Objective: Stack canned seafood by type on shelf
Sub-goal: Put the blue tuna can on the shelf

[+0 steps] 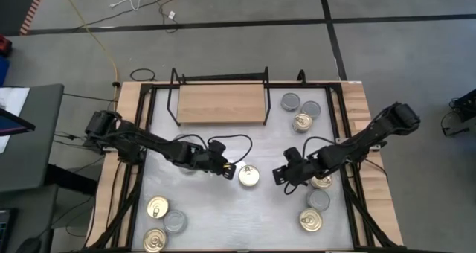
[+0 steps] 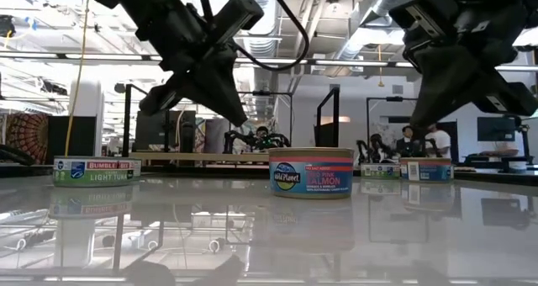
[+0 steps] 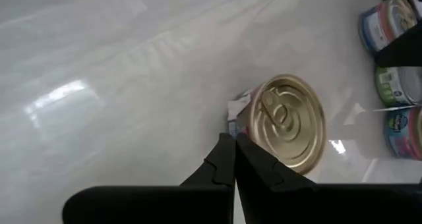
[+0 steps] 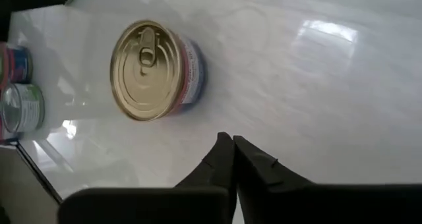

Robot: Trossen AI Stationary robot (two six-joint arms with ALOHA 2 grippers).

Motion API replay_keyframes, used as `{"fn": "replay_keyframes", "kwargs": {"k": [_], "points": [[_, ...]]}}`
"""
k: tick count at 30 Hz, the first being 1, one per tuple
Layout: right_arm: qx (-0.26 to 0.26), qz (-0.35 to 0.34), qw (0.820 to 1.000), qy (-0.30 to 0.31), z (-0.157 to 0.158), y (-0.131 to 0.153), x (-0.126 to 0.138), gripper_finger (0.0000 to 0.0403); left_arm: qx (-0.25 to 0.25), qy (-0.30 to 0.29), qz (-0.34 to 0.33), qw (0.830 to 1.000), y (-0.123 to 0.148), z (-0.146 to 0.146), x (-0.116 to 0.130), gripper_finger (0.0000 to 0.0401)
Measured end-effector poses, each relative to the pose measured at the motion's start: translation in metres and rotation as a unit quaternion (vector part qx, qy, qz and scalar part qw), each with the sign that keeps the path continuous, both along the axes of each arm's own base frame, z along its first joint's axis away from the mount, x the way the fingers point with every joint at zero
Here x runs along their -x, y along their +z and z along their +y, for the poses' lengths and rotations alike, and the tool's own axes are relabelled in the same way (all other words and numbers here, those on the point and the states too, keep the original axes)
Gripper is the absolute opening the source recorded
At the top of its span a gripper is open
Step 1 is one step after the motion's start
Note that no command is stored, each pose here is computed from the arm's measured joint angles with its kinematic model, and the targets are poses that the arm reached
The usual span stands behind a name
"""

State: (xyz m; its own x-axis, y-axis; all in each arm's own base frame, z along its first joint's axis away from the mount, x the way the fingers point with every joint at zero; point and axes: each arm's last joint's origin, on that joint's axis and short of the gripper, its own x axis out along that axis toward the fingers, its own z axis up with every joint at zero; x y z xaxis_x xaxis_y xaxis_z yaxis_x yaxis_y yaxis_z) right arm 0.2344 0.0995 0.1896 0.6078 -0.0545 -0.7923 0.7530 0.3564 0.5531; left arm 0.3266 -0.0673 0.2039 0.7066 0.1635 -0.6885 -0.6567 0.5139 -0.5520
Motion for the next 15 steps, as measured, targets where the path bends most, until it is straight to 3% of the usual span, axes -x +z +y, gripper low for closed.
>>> {"fn": "replay_keyframes", "kwargs": {"k": [8,15], "points": [[0.002,0.002,1.0,-0.007,-0.004,-0.002,-0.002,0.0061,-0.079,-0.037,0.018,0.996,0.0,0.02,-0.004,0.0],[0.025,-0.049,0.998,-0.018,0.002,-0.004,-0.014,0.0062,-0.029,-0.065,0.017,0.997,0.0,0.015,-0.003,0.0]]}}
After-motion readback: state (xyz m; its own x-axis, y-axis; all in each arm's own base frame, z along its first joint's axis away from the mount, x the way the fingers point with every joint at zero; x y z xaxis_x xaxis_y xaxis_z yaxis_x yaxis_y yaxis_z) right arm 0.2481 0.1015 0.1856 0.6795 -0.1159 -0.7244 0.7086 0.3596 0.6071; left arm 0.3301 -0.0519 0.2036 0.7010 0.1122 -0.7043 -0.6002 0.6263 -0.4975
